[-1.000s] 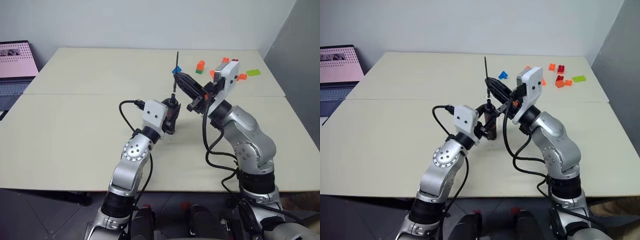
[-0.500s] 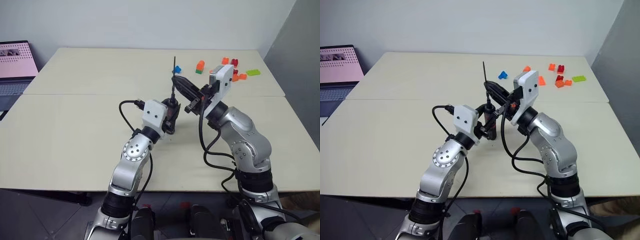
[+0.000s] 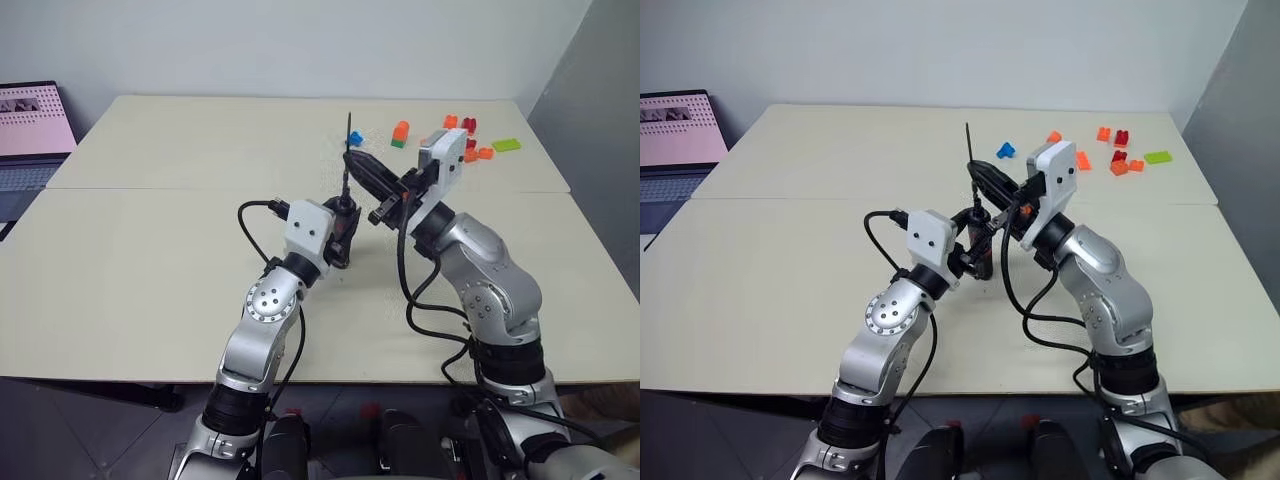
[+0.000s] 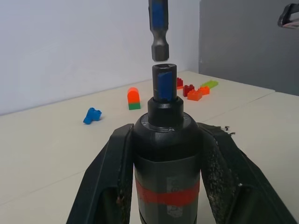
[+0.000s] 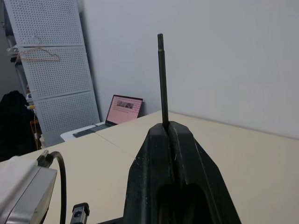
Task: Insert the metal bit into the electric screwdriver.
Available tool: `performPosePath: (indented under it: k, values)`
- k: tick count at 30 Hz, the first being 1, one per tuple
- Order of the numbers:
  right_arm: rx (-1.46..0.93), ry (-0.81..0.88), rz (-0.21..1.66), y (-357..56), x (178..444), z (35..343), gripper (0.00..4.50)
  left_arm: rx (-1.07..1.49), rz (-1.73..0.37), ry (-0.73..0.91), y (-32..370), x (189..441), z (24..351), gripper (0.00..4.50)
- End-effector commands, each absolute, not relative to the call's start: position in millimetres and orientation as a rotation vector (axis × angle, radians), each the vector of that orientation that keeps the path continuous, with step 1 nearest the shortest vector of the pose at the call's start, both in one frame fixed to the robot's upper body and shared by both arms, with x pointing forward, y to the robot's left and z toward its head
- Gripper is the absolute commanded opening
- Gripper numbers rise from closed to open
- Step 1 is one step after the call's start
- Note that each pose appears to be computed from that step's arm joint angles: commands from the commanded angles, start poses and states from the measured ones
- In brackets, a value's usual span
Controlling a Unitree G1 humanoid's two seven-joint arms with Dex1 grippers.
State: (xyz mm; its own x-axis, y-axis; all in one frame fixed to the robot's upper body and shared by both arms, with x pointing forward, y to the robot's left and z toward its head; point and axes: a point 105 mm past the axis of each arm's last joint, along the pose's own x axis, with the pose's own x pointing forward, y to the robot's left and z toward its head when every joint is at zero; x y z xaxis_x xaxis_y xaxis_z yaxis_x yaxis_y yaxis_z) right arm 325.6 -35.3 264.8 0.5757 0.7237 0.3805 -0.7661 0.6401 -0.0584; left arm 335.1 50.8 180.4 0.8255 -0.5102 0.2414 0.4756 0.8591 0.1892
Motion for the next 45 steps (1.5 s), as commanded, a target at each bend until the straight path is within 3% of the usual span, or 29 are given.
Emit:
performPosePath:
  k: [1,15,45]
  values:
    - [0.115,-0.455,0.878,-36.7,319.5,281.6,0.0,0.133,-0.497,-0.297,55.7,335.0,182.4,1.64]
    - [0.052,-0.387,0.909,-30.9,319.9,255.0,0.0,0.133,-0.5,-0.294,55.3,334.5,180.9,1.64]
    - [0.039,-0.153,0.899,-21.6,319.6,236.0,0.0,0.131,-0.497,-0.295,54.3,333.2,180.5,1.64]
